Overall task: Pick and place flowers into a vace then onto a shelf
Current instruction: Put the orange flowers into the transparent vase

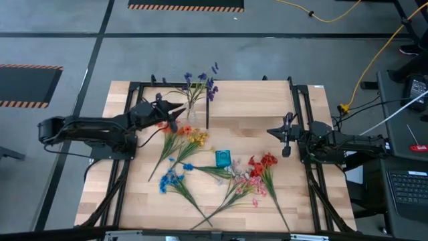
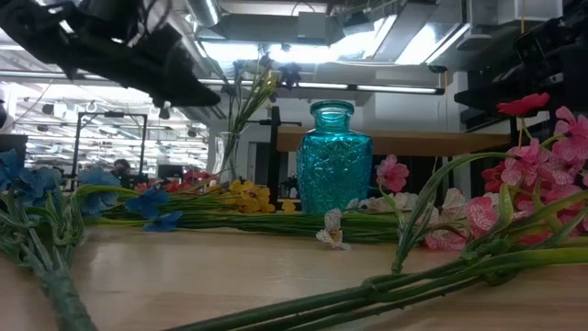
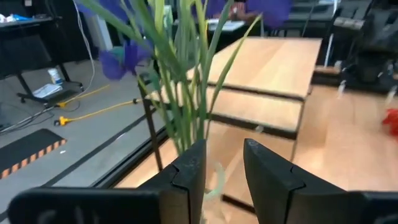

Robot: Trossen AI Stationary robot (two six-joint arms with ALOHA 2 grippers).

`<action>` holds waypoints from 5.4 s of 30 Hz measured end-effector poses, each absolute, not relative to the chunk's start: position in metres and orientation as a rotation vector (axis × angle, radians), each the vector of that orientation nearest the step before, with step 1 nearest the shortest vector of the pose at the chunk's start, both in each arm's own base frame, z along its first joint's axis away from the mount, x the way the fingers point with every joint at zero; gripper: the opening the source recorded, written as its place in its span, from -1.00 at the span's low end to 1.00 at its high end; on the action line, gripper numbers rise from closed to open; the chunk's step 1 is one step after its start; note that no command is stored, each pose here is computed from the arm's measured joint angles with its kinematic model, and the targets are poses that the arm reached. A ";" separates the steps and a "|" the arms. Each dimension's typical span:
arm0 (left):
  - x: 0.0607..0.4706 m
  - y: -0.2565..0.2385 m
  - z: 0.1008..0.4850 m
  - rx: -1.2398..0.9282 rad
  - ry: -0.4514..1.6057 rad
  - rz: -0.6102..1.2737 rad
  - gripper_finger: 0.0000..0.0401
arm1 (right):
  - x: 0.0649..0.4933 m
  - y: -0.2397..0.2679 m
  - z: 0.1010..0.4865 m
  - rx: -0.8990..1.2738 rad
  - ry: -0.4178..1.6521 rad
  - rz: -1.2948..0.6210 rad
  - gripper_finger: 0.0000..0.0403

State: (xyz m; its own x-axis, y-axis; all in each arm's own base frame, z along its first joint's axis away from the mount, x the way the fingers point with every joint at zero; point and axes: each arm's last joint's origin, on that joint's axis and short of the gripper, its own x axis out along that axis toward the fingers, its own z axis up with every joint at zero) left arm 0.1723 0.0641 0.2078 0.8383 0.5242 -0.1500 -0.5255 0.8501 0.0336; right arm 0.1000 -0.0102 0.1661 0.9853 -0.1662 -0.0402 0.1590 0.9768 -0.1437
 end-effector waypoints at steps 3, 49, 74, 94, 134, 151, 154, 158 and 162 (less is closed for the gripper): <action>0.170 0.055 0.211 -0.026 0.148 0.555 -0.54 | 0.100 -0.010 0.166 -0.141 0.052 -0.164 -0.96; 0.200 -0.038 0.211 -0.442 1.167 0.838 -0.47 | 0.100 -0.010 0.166 -0.218 0.059 -0.165 -0.96; 0.207 -0.048 0.150 -0.594 1.423 0.784 -0.15 | 0.100 -0.010 0.166 -0.215 0.059 -0.165 -0.96; 0.192 -0.044 0.130 -0.654 1.415 0.857 -0.16 | 0.100 -0.010 0.166 -0.214 0.059 -0.165 -0.96; 0.159 -0.032 0.164 -0.716 1.314 1.061 -0.95 | 0.100 -0.010 0.166 -0.211 0.059 -0.165 -0.96; 0.143 -0.023 0.195 -0.691 1.027 1.011 -0.96 | 0.100 -0.010 0.166 -0.214 0.059 -0.165 -0.96; 0.141 -0.023 0.198 -0.669 1.034 0.966 -0.96 | 0.100 -0.010 0.166 -0.213 0.059 -0.165 -0.96; 0.138 -0.028 0.201 -0.634 1.041 0.900 -0.96 | 0.100 -0.010 0.166 -0.214 0.060 -0.165 -0.96; 0.133 -0.038 0.204 -0.579 1.022 0.822 -0.96 | 0.100 -0.010 0.166 -0.214 0.060 -0.165 -0.96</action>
